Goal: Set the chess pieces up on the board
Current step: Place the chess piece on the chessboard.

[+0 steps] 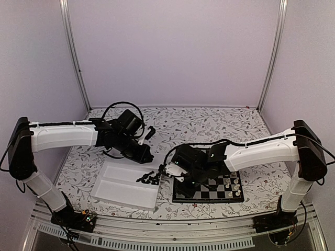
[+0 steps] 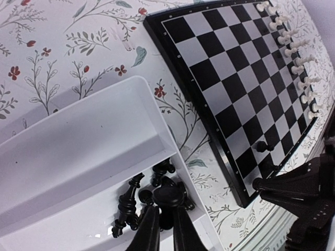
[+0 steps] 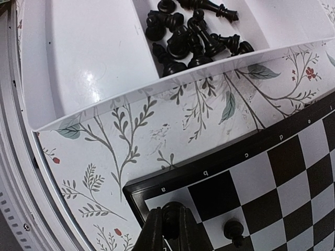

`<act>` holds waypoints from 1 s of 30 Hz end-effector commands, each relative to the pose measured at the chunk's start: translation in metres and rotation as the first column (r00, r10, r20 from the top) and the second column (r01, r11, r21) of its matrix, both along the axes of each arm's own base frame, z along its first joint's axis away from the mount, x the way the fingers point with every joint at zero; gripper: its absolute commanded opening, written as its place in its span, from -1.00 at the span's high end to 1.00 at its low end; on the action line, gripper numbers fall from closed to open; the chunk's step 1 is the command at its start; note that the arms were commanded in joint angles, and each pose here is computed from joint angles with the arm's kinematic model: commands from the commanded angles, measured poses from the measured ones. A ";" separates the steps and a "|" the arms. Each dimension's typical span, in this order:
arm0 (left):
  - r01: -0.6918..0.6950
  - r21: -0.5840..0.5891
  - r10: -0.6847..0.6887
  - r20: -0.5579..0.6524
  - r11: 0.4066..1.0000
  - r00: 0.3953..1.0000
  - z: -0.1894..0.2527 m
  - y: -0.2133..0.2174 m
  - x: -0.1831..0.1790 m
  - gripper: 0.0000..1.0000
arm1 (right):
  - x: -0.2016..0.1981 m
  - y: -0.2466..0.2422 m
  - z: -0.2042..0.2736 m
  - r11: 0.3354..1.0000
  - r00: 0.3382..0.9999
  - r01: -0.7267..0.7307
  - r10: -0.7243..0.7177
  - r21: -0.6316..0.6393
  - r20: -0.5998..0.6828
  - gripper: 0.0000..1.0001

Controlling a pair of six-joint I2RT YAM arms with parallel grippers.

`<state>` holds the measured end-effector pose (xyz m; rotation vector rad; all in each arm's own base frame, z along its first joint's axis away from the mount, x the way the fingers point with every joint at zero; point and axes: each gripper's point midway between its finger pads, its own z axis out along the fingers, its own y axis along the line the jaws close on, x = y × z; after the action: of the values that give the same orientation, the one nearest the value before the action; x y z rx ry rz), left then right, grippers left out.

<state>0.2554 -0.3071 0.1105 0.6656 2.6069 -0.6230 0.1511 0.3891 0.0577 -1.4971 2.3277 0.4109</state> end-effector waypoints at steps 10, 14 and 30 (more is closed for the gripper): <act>-0.008 -0.024 0.008 0.001 1.000 1.000 0.009 -0.001 0.000 0.76 | -0.006 -0.002 -0.016 1.000 1.000 -0.014 0.014 -0.013 -0.024 0.92; -0.006 -0.026 0.006 -0.004 1.000 1.000 0.008 -0.003 0.001 0.76 | -0.007 -0.007 -0.018 1.000 1.000 -0.013 0.012 -0.023 -0.025 0.91; 0.103 -0.082 -0.110 -0.085 0.991 0.990 0.007 -0.016 -0.019 0.76 | 0.006 0.012 0.054 0.996 0.999 -0.005 0.001 0.086 0.048 0.28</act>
<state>0.2475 -0.3126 0.1121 0.6950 2.6193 -0.6880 0.1489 0.3888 0.0549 -1.5143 2.3422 0.4102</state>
